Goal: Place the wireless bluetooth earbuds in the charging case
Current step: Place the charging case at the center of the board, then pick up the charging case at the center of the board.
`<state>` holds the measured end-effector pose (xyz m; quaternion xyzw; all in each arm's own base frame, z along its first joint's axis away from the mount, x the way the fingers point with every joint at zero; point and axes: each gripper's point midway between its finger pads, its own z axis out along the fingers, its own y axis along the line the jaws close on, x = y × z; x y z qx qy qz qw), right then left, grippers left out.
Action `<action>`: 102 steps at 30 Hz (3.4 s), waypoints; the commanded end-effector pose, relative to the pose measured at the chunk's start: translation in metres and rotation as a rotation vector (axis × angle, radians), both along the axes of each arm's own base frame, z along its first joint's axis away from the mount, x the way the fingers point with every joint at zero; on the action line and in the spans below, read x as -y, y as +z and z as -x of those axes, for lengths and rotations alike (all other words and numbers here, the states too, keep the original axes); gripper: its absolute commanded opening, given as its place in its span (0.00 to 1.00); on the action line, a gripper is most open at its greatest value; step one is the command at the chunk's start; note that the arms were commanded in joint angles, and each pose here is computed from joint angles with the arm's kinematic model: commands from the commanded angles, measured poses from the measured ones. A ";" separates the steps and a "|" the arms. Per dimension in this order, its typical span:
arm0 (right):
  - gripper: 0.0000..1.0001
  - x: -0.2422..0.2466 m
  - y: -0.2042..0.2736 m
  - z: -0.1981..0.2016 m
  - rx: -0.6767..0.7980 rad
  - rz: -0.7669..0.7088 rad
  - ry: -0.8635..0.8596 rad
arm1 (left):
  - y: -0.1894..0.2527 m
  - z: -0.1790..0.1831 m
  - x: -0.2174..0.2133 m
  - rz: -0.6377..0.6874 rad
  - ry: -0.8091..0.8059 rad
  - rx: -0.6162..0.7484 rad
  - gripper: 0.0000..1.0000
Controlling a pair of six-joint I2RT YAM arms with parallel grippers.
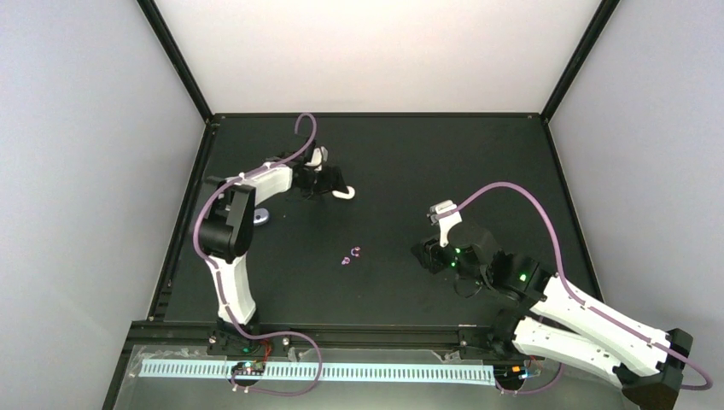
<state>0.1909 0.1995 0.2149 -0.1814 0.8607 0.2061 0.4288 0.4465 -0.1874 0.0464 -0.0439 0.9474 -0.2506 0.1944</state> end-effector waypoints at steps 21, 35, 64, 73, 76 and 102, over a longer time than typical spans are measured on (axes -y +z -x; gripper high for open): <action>0.59 -0.004 0.003 0.000 0.032 -0.026 0.033 | 0.042 0.108 -0.228 -0.388 0.534 -0.054 0.99; 0.59 -0.001 0.008 -0.001 0.050 -0.009 0.026 | 0.003 0.081 -0.233 -0.445 0.460 -0.154 0.99; 0.59 -0.005 0.041 0.001 0.088 -0.087 0.043 | 0.026 0.105 -0.186 -0.397 0.296 -0.036 0.54; 0.60 -0.032 0.060 0.001 0.001 -0.208 0.095 | 0.113 0.157 -0.062 -0.296 0.011 0.338 0.54; 0.61 -0.044 0.074 -0.006 -0.065 -0.327 0.112 | 0.133 0.182 -0.016 -0.251 -0.095 0.448 0.55; 0.59 -0.102 0.031 -0.009 -0.450 -0.348 0.337 | 0.207 0.271 0.131 -0.034 -0.646 0.929 0.55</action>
